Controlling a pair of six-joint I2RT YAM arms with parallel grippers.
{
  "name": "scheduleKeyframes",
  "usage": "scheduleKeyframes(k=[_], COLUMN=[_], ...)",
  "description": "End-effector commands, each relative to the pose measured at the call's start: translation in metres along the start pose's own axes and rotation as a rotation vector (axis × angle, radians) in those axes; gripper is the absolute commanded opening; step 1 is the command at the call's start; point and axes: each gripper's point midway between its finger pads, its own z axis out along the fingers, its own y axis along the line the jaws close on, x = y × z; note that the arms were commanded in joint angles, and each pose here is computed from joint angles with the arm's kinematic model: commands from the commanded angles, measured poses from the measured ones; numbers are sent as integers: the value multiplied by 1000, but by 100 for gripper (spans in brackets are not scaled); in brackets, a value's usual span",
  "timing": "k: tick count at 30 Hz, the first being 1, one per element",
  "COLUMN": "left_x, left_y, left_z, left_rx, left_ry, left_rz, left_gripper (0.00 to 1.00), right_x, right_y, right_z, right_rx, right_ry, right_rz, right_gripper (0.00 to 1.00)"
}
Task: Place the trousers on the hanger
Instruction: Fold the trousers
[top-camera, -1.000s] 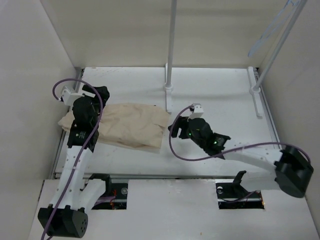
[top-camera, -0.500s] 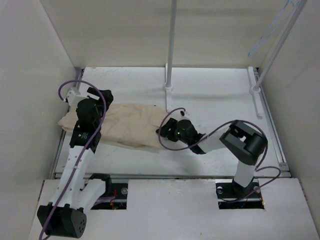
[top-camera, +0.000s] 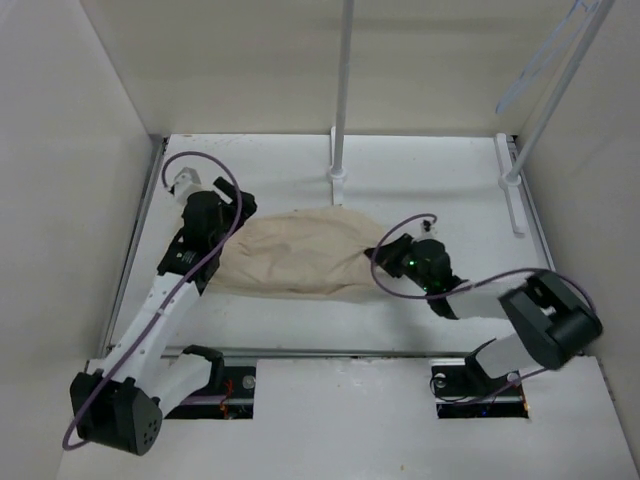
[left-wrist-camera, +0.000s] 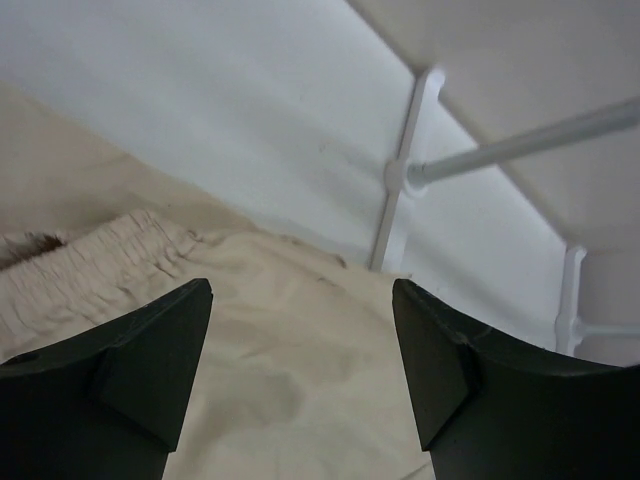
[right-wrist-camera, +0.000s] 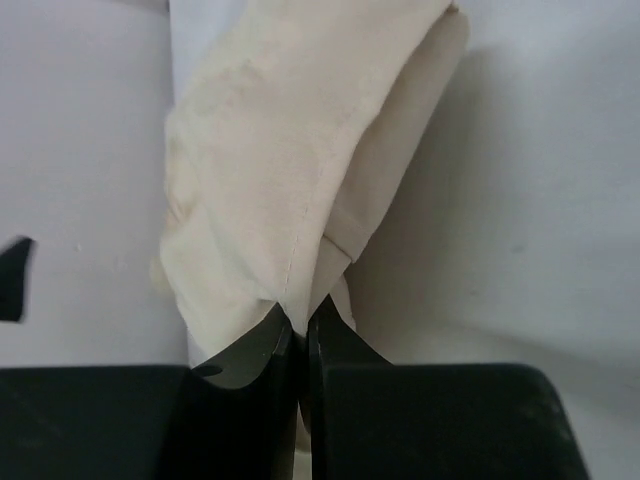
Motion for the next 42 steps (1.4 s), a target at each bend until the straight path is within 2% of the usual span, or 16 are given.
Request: scheduleKeyframes(k=[1, 4, 7, 9, 13, 14, 15, 17, 18, 20, 23, 28, 42], left_x=[27, 45, 65, 78, 102, 104, 105, 110, 115, 127, 135, 128, 159], left_y=[-27, -28, -22, -15, 15, 25, 33, 40, 37, 25, 18, 25, 14], left_z=[-7, -14, -20, -22, -22, -22, -21, -20, -18, -14, -4, 18, 56], left_rx=[75, 90, 103, 100, 39, 18, 1, 2, 25, 90, 119, 72, 103], left_ry=[123, 202, 287, 334, 388, 383, 374, 368, 376, 412, 436, 381, 423], left_rz=[97, 120, 123, 128, 152, 166, 177, 179, 180, 178, 192, 229, 265], left_gripper=[70, 68, 61, 56, 55, 55, 56, 60, 62, 64, 63, 63, 61], right_x=[-34, -61, -93, -111, -119, -118, -119, -121, -123, -125, -121, -118, -111], right_y=[-22, -46, -60, -68, -71, -75, -79, -78, -76, -74, -71, -62, -47], right_z=[-33, -63, -92, -105, -108, -108, -109, -111, -112, -114, -114, -119, -121], right_rx=[94, 231, 312, 351, 348, 357, 364, 355, 350, 348, 337, 291, 229], right_ry=[-69, -144, -237, -285, -305, -306, -310, -330, -342, -357, -358, -372, -373], right_rz=[-80, -150, -193, -197, -172, -167, -159, -156, -158, -166, -176, -188, -208], right_gripper=[10, 10, 12, 13, 15, 18, 27, 50, 56, 59, 60, 59, 59])
